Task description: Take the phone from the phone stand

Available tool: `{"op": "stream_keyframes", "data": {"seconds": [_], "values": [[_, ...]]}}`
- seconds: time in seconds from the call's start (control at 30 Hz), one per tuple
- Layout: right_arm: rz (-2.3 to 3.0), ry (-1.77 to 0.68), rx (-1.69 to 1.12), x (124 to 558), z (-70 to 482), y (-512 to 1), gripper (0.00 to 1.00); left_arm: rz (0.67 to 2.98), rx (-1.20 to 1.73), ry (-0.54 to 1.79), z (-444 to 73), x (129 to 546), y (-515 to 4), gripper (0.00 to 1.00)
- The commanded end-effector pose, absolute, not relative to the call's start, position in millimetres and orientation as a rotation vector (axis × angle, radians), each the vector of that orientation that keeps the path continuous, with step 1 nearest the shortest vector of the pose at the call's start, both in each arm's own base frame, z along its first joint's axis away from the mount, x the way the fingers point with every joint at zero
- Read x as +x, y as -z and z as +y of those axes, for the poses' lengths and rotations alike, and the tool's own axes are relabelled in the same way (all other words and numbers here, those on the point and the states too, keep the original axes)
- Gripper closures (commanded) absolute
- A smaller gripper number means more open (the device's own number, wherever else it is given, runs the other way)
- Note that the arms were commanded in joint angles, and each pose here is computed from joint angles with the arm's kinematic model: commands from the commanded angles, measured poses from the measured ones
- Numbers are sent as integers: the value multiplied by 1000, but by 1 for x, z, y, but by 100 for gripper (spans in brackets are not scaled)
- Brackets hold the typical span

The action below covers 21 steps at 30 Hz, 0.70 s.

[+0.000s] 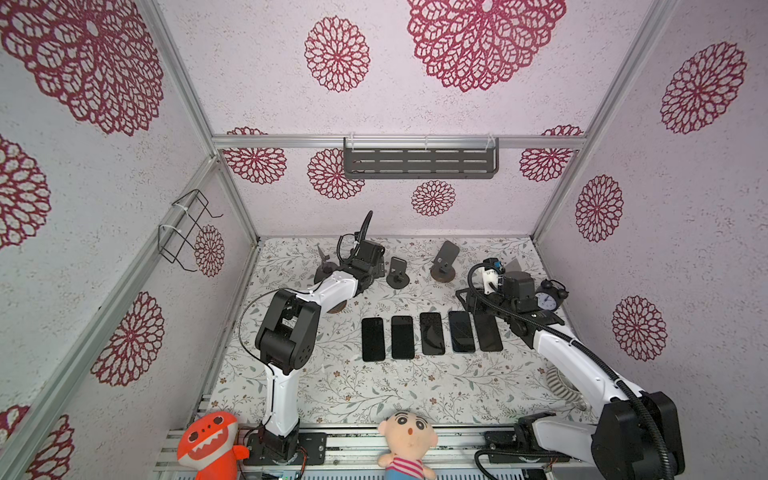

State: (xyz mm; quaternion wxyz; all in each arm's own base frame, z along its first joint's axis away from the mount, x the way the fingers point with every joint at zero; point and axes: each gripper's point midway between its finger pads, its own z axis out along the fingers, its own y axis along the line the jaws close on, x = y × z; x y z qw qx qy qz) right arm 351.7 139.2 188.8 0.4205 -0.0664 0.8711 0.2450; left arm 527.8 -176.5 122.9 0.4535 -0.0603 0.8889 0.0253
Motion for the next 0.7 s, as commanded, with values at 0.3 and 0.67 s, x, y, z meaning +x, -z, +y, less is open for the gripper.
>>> {"op": "stream_keyframes", "data": {"seconds": [0.3, 0.67], "values": [[2142, -586, -190, 356, 136, -202, 44, 2177, -193, -67, -170, 539, -107, 3], [2132, -596, -199, 355, 138, -204, 44, 2182, -213, -80, -167, 538, -97, 11]]}}
